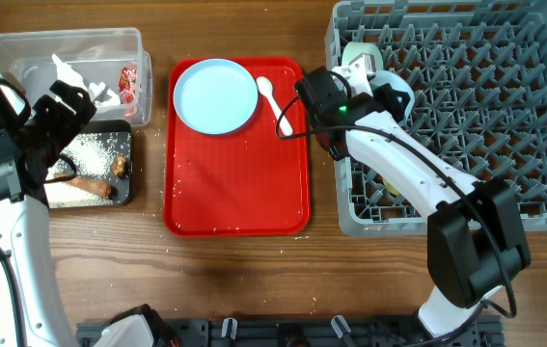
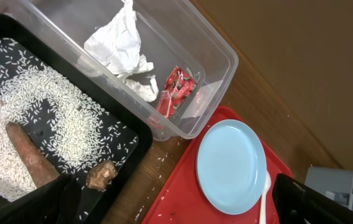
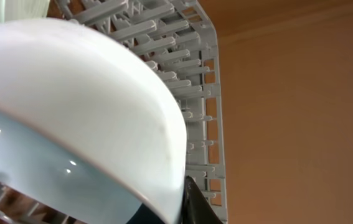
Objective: Sort waste into correct bins and load items into the dishwasher rack
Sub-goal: 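Place the light-blue bowl in the dish rack beside the green bowl, then move the right gripper to the light-blue plate and grasp its edge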
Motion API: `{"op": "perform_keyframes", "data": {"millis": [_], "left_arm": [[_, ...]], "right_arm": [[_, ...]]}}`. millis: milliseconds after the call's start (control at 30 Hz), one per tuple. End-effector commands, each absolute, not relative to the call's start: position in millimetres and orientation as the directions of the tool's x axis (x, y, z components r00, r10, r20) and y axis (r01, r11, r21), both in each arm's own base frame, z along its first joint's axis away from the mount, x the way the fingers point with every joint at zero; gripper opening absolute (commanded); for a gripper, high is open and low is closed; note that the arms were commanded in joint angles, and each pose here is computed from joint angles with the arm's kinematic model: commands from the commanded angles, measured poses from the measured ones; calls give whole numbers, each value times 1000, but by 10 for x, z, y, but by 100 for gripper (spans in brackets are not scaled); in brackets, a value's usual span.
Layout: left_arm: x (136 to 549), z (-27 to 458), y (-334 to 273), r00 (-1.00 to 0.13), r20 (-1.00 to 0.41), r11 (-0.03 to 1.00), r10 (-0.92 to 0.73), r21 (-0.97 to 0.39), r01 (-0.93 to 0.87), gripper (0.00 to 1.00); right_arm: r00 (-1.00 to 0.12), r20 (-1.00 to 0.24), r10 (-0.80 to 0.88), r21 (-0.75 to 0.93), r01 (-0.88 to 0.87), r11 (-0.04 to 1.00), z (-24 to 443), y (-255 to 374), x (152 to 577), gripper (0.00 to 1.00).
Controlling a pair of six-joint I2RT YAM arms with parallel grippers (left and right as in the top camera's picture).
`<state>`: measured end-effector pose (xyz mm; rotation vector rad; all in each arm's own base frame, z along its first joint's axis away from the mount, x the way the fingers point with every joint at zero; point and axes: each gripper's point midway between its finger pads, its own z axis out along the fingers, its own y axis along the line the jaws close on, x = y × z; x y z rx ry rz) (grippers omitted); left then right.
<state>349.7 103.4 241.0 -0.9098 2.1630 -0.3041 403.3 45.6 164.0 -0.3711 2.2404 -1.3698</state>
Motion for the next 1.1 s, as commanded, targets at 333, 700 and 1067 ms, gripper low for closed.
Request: {"op": "perform_keyframes", "data": {"millis": [333,700,1067], "left_arm": [[3522,2459,1010,-469,-566,733,-678,-473,-489,100],[3522,2459,1010,-469,-566,733,-678,-473,-489,100],[3521,2458,1009,-469,-566,733,-678,-473,-489,100]], "right_arm": [[-810,-155,-566,-769,-261,584,1226,1075,3688,56],[-655,-582,-482,-241,-428,871,2039,2072,3643,87],[-844,-282,-456,123,-503,856,1097,2386,2955,40]]}}
